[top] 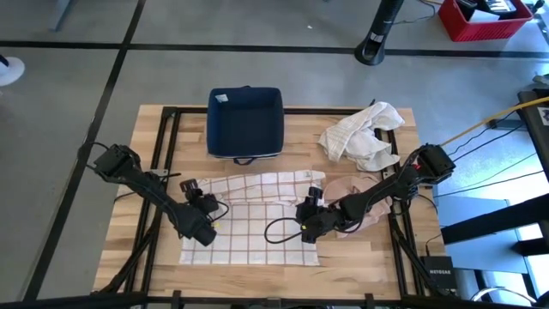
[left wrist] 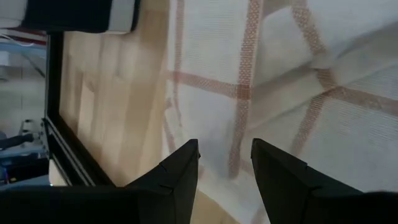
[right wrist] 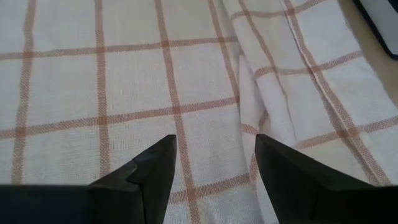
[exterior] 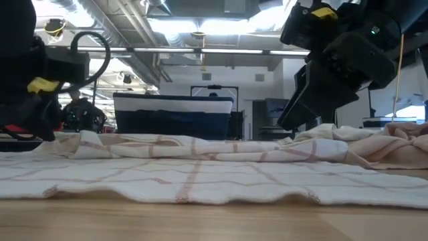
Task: Fold towel
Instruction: Fold the left white patterned towel
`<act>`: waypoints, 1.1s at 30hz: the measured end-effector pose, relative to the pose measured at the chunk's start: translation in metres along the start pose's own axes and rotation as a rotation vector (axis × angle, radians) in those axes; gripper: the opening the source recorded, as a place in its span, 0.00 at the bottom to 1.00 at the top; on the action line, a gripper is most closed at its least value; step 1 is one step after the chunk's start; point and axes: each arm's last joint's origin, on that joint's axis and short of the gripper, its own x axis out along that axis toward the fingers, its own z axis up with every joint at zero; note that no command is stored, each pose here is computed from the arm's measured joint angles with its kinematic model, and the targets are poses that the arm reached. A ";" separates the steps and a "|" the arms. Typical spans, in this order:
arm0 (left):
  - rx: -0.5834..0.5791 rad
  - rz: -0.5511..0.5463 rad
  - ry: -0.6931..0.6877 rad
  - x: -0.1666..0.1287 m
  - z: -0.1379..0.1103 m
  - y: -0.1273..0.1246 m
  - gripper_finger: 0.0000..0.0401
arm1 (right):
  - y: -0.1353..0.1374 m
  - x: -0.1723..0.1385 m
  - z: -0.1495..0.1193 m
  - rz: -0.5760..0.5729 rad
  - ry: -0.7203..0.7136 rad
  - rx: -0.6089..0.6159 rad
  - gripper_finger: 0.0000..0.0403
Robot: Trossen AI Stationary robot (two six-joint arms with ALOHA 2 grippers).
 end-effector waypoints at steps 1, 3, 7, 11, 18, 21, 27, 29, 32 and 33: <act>-0.004 0.004 -0.009 0.002 -0.001 0.000 0.36 | 0.000 0.000 0.000 0.000 0.001 0.000 0.55; -0.027 0.029 -0.030 0.004 -0.002 0.001 0.36 | 0.000 0.000 0.000 0.000 0.001 0.000 0.55; -0.086 0.073 -0.082 0.005 -0.002 0.003 0.35 | 0.000 0.000 0.000 0.000 0.001 0.002 0.55; -0.118 0.088 -0.106 0.006 -0.001 0.004 0.24 | 0.000 0.000 0.000 -0.001 0.003 -0.003 0.55; -0.114 0.088 -0.108 0.001 0.000 0.004 0.03 | -0.006 -0.013 0.008 -0.078 0.064 -0.058 0.55; -0.117 0.106 -0.104 -0.006 0.003 0.007 0.03 | -0.012 -0.020 0.011 -0.228 0.095 -0.188 0.55; -0.124 0.123 -0.108 -0.009 0.005 0.009 0.02 | -0.040 -0.011 0.017 -0.424 0.135 -0.384 0.55; -0.124 0.124 -0.114 -0.010 0.005 0.009 0.03 | -0.051 -0.002 0.017 -0.374 0.177 -0.358 0.55; -0.124 0.126 -0.118 -0.010 0.005 0.009 0.02 | -0.068 0.007 0.013 -0.345 0.250 -0.336 0.55; -0.126 0.126 -0.119 -0.010 0.005 0.009 0.02 | -0.073 0.008 0.013 -0.347 0.269 -0.329 0.55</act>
